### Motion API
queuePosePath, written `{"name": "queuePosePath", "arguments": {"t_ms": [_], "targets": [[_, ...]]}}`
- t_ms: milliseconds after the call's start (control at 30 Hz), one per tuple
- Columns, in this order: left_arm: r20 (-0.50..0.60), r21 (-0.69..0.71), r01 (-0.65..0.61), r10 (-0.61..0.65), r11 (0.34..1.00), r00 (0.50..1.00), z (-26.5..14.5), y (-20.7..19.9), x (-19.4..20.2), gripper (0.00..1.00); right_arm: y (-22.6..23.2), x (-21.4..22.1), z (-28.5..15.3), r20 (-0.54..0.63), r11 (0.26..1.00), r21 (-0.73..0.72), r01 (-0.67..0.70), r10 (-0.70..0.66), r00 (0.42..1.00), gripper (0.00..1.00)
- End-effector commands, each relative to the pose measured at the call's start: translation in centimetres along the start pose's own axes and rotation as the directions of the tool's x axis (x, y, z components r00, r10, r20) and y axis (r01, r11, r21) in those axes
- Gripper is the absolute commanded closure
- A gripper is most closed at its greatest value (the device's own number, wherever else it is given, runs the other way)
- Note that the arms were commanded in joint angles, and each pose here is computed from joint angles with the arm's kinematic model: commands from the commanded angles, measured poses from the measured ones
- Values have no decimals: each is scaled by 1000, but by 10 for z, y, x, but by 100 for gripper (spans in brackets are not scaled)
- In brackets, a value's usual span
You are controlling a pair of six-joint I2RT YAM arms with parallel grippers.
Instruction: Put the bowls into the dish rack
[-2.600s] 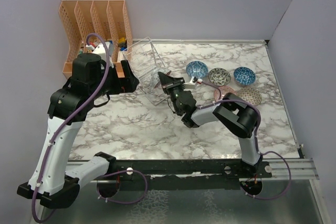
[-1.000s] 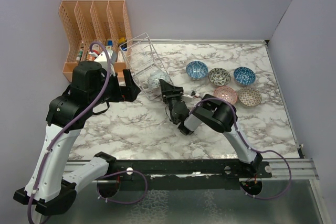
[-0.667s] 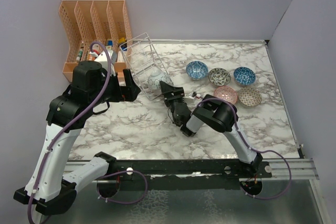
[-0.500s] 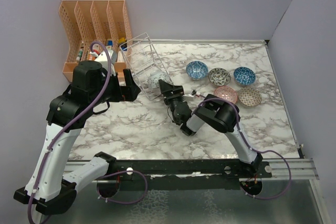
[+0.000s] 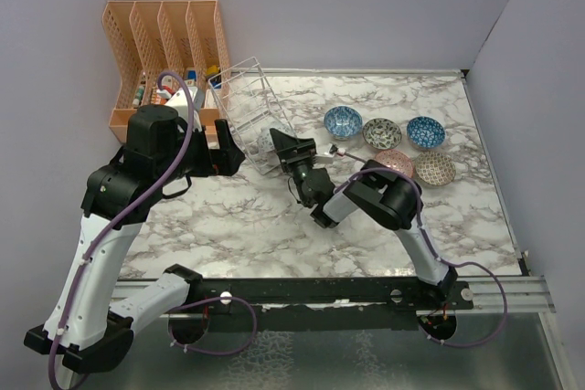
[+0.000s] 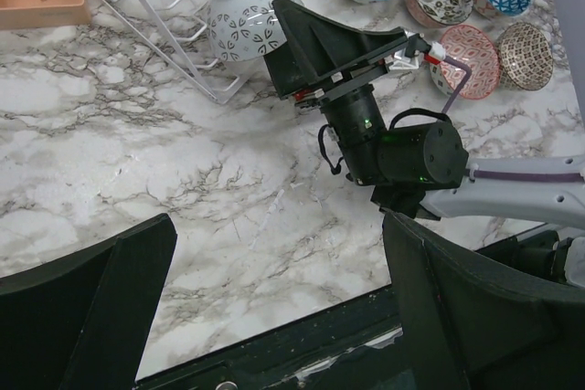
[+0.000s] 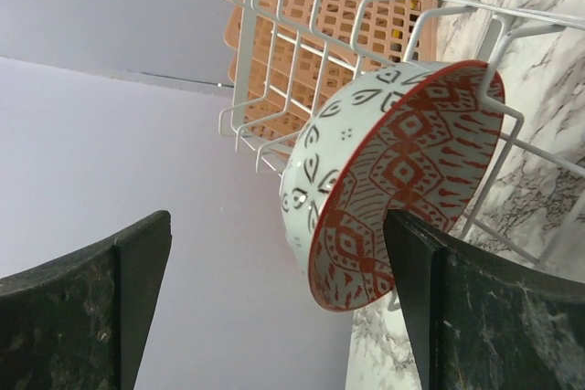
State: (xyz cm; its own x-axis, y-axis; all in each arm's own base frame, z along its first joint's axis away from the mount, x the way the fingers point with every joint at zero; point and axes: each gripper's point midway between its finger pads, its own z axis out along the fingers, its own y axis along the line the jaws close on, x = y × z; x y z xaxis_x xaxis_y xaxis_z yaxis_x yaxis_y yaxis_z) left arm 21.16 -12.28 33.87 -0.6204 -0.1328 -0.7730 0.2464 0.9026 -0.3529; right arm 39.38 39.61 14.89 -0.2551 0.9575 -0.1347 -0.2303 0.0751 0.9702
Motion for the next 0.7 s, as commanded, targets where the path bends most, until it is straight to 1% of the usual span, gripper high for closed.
{"name": "queuePosePath", "arguments": {"t_ms": [0, 133, 333, 667], "targets": [[25, 21, -1, 1, 1000, 1000, -6, -6, -8, 1, 53, -8, 9, -11, 991, -122, -57, 56, 998, 1], [34, 19, -3, 3, 1000, 999, -7, -7, -11, 1, 61, -5, 12, -43, 990, -125, -57, 52, 998, 1], [27, 15, 3, -3, 1000, 1000, -4, -6, -10, 1, 58, 4, 19, -104, 993, -99, -70, 60, 993, 1], [32, 4, 5, -5, 1000, 999, -5, -5, -11, 1, 50, 1, 13, -120, 994, -69, -87, 79, 990, 1]]}}
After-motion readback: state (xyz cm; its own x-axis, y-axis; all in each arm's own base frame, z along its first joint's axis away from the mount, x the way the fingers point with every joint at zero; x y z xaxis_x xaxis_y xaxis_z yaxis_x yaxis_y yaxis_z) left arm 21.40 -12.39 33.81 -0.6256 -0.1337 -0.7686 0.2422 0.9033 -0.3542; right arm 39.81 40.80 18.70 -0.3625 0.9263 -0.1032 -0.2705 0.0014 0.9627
